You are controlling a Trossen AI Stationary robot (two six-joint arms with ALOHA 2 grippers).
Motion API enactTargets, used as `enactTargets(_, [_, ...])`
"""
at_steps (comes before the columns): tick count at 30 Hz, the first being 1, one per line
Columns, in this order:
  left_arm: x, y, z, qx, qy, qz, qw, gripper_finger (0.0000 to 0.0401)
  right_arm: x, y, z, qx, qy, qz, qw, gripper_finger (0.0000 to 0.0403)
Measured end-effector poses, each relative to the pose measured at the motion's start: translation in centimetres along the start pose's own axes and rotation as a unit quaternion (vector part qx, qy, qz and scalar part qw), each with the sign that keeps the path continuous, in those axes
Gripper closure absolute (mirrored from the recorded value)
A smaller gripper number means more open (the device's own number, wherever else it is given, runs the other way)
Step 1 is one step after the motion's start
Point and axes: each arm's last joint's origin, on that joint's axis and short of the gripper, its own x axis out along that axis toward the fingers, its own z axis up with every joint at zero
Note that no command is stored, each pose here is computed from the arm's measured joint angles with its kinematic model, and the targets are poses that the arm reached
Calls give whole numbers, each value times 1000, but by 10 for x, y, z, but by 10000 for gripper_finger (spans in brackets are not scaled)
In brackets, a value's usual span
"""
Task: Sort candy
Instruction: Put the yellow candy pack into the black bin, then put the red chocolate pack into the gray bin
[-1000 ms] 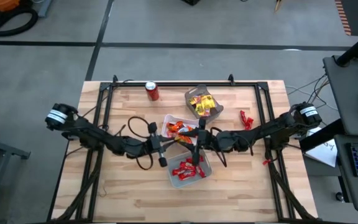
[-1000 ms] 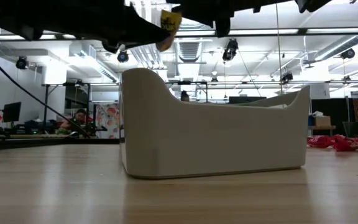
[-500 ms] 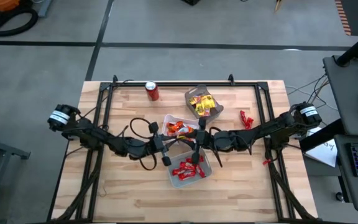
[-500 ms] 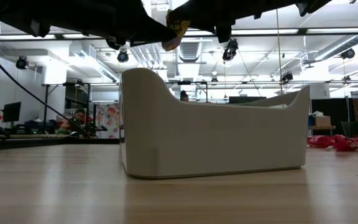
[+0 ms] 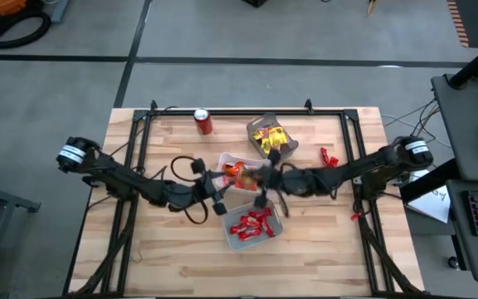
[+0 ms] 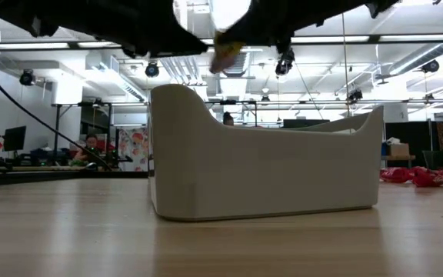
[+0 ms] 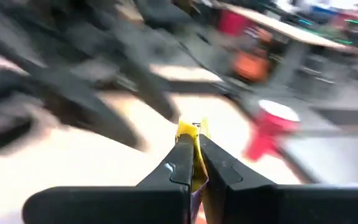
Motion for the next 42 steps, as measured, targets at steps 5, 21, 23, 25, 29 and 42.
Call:
enactTargets(5, [-10,15,4,28,44,44,998,255,13,-66,7,-28,146,-135,980,394])
enactTargets(21, [-48,31,-3,-39,100,12,994,279,27,-190,-71,154,140,-151,967,392])
enactTargets(23, [-47,30,-4,-43,101,12,994,280,29,-190,-74,152,135,-150,968,386])
enactTargets(25, [-47,29,-5,-46,103,13,994,280,30,-189,-77,153,142,-151,966,373])
enactTargets(29, [-46,28,-7,-55,105,15,993,280,34,-188,-85,166,154,-154,962,329])
enactTargets(42, [-52,21,-9,-52,118,-33,991,280,4,-176,-57,198,254,-155,934,238])
